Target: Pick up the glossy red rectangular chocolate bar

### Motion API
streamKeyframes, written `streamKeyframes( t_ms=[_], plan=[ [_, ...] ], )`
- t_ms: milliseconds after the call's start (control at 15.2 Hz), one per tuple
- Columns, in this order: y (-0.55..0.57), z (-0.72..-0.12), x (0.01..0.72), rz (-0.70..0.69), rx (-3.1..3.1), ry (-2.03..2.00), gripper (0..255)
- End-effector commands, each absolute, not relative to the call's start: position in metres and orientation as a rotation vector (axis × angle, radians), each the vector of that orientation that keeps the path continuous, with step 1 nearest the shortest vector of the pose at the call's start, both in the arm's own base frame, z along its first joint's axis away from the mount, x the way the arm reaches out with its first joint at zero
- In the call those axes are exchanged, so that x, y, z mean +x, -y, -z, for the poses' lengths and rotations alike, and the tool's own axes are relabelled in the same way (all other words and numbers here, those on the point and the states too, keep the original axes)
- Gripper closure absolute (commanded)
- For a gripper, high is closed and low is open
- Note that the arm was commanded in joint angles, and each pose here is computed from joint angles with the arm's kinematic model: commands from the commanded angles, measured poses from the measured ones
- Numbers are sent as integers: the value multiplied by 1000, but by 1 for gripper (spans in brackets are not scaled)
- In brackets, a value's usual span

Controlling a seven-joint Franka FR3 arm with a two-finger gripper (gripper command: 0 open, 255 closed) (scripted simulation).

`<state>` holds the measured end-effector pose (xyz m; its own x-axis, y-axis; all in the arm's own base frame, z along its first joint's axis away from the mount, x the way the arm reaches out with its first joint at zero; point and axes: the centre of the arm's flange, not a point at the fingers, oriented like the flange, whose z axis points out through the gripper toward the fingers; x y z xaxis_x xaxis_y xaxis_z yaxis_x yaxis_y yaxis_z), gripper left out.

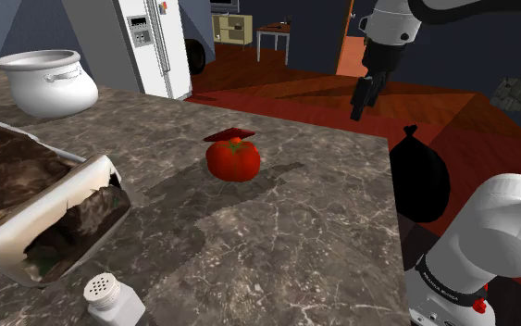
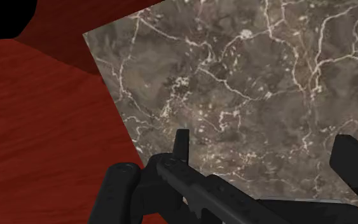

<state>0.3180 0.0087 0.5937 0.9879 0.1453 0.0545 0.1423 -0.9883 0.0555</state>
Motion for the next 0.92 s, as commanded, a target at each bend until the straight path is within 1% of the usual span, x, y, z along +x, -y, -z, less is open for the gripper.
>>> streamKeyframes(
  t_ms=[0,462,858],
  plan=[
    [-9,-594,318,-90,3081,-223,0],
    [-93,-616,371,-138,2863,-543,0],
    [-176,-623,400,-173,2652,-785,0]
  ],
)
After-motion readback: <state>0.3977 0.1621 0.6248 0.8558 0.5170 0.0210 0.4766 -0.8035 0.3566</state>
